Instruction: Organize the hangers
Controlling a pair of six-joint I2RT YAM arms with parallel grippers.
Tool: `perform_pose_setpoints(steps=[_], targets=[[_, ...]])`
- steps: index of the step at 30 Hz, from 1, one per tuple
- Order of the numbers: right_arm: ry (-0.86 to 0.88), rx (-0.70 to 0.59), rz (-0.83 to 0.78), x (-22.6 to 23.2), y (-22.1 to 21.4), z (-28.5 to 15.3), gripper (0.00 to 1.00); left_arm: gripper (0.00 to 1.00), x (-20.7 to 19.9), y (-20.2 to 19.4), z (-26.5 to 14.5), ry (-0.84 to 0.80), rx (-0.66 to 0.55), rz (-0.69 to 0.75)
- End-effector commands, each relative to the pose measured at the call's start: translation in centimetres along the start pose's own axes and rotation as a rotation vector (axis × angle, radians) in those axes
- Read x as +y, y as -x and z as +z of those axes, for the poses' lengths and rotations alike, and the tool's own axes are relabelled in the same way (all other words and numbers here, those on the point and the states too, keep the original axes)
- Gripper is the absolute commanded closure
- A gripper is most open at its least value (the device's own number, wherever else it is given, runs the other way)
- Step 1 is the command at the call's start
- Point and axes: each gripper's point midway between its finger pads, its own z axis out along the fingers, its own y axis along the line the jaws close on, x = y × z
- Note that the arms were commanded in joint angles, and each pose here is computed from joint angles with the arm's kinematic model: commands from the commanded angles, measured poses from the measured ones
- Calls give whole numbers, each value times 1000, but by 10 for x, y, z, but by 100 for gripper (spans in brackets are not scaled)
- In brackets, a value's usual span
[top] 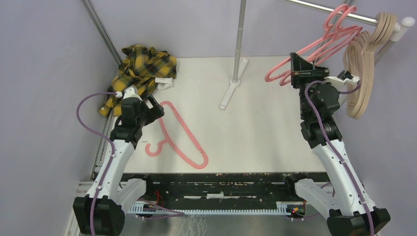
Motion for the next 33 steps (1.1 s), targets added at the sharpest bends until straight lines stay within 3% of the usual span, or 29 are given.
perform_pose_setpoints(steps=[1,5,10,19,26,33], targets=[[-88,-32,-64,-15,9,-2,73,1,-4,12,-4,-31,-47,42],[-109,-16,-93,-15,8,-2,51,1,-4,12,-5,-31,-51,43],[-106,-11,-109,-10,10,-5,37,1,-4,13,-5,-32,-54,44],[-75,48,-143,-3,0,-4,47,1,-4,14,-5,-28,-55,45],[-36,118,-161,-2,-15,-3,79,1,-3,14,-4,-26,-56,45],[-35,255,-253,10,-32,-10,77,1,-3,13,-4,-24,-52,46]])
